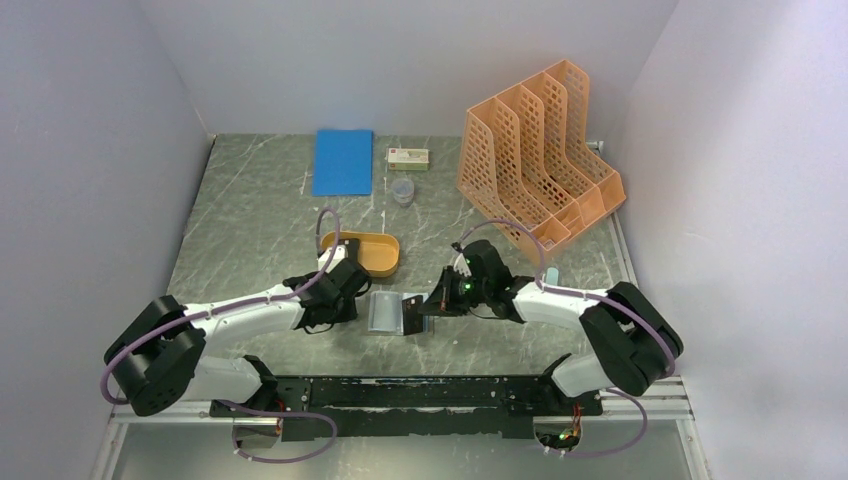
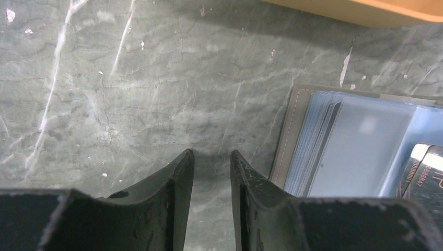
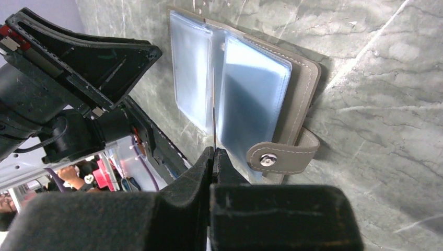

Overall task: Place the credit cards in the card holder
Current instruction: Insert the credit card into the card holder.

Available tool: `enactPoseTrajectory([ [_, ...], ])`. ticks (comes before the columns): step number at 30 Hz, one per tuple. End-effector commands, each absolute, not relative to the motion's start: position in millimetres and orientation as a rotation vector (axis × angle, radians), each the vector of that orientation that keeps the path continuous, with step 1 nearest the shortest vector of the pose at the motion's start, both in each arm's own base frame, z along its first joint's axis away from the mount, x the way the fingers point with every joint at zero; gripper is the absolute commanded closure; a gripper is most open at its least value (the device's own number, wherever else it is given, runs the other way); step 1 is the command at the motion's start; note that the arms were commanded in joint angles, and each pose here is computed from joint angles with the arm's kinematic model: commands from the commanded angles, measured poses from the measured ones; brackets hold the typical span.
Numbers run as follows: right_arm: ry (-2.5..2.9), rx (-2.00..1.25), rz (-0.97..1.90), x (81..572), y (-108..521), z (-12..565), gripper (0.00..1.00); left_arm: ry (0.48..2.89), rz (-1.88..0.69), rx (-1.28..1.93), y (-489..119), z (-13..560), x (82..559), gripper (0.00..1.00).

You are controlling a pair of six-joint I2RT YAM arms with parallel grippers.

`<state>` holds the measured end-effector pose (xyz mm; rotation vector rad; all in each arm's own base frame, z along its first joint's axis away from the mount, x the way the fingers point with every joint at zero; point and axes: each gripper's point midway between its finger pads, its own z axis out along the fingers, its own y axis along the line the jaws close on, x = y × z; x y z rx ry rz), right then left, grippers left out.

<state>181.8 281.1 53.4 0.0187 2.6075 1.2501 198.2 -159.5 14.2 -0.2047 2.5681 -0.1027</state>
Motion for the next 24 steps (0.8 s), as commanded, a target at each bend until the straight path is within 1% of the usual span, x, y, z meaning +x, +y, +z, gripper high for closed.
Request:
enactPoseTrajectory([
  [1, 2.589, 0.035, 1.295, 182, 283, 55, 1.0, 2.598, -0.113, -0.205, -160, 3, 193, 0.63],
  [8, 2.593, 0.014, 1.361, 181, 290, 55, 1.0, 2.611, -0.13, -0.203, -162, 0, 191, 0.64],
  [24, 2.608, 0.015, 1.41, 179, 296, 50, 1.0, 2.637, -0.145, -0.194, -166, -8, 187, 0.65],
])
